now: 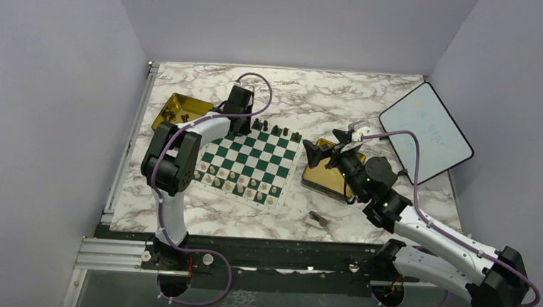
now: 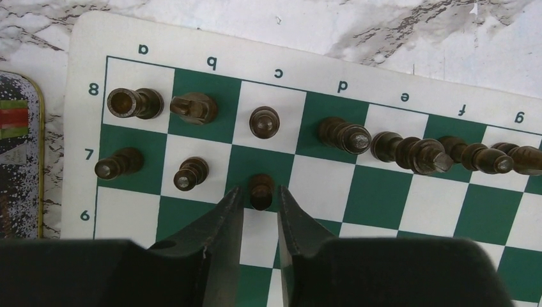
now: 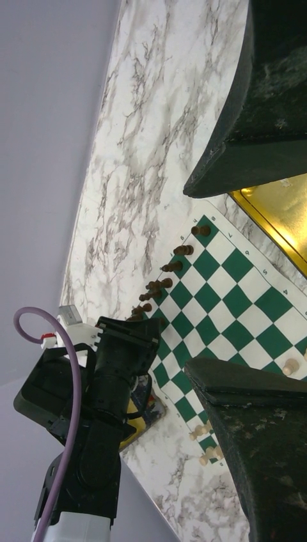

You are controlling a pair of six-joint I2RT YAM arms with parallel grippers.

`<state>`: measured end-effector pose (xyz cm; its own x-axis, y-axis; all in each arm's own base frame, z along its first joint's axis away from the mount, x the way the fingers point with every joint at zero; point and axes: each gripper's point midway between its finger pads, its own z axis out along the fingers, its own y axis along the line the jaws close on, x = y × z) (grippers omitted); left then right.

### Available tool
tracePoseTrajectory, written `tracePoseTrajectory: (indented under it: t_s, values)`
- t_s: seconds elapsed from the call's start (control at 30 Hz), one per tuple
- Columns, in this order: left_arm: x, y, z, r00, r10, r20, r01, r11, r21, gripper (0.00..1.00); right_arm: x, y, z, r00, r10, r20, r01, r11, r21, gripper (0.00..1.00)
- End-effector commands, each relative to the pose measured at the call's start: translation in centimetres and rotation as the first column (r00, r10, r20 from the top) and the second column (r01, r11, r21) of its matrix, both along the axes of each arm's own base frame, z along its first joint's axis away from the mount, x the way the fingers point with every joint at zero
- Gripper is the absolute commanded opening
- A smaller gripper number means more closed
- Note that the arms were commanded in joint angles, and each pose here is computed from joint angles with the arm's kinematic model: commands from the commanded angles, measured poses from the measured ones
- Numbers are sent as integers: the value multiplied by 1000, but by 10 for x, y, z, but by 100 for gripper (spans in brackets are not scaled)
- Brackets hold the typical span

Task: Set up the chess pieces on the board
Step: Place the chess piece on the chessboard, then pick up the chess piece from the storage box.

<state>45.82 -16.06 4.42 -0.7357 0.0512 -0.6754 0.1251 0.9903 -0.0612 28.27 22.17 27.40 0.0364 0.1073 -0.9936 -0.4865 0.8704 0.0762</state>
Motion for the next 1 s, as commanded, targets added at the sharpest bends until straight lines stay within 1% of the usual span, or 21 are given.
tracePoseTrajectory:
  t_s: [0.0,0.2,0.63,0.8,0.97]
  values:
    - [7,3,8,1000,-4,17,4,1000,14,29,-1,-4,-4,1000,-14,1,14,1000,-18,100]
    - [8,1,27,999,-8,42,8,1000,-1,32,-2,-3,-6,1000,-8,-5,8,1000,-21,100]
    - [6,-3,102,991,-8,136,18,997,-73,41,-3,0,-4,1000,9,-12,-9,1000,-5,100]
    - [1,17,120,988,32,151,-21,997,-75,42,-1,-2,-8,999,-18,-49,18,1000,0,100]
    - [-5,55,123,982,108,157,-99,993,-64,42,0,0,-8,997,-17,-69,16,1000,-9,100]
